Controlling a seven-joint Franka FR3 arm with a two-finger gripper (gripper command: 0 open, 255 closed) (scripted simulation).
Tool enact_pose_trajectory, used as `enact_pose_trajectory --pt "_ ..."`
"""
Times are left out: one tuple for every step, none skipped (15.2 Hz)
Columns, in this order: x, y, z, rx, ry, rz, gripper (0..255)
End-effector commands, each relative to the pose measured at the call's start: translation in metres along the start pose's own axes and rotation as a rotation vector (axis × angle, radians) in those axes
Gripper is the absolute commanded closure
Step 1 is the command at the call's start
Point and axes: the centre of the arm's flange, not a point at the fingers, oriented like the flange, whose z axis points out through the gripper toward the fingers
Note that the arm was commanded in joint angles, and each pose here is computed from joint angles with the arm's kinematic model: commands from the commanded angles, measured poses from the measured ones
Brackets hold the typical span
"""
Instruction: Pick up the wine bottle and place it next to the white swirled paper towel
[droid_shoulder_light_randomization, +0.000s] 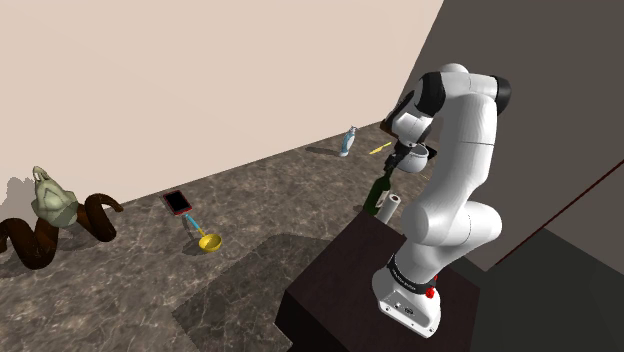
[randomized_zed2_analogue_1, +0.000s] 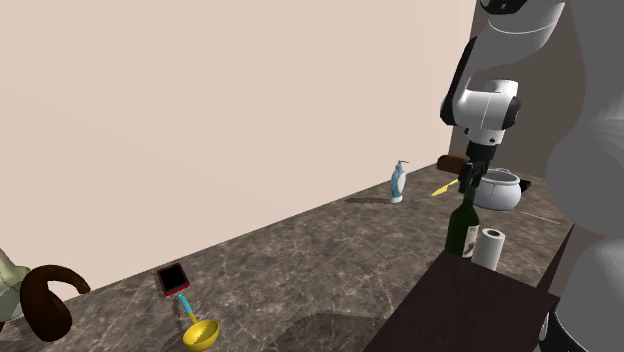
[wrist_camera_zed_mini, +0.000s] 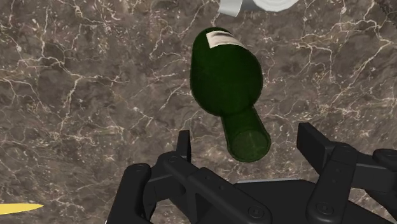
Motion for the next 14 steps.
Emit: enact_pose_trajectory --pt "0.000 0.000 0.000 0.000 0.000 0.000 0" --pt "0.000 0.000 0.000 0.000 0.000 0.000 0" --pt "0.000 0.000 -0.013 0.000 0.000 0.000 0" --pt "0.000 0.000 -0.026 0.000 0.000 0.000 0" --pt "0.000 0.000 -0.040 0.000 0.000 0.000 0" --pt "0.000 0.000 -0.050 0.000 0.000 0.000 0" --pt "0.000 0.000 -0.050 0.000 0.000 0.000 0" --pt "0.000 0.000 -0.050 0.000 0.000 0.000 0" --pt "0.000 0.000 -0.050 0.000 0.000 0.000 0" --pt "0.000 0.000 -0.050 0.000 0.000 0.000 0" --pt "0.000 0.000 -0.050 0.000 0.000 0.000 0" --pt "0.000 0.000 -0.050 0.000 0.000 0.000 0" --pt "0.000 0.000 -0.050 0.000 0.000 0.000 0" --pt "0.000 0.000 -0.050 0.000 0.000 0.000 0"
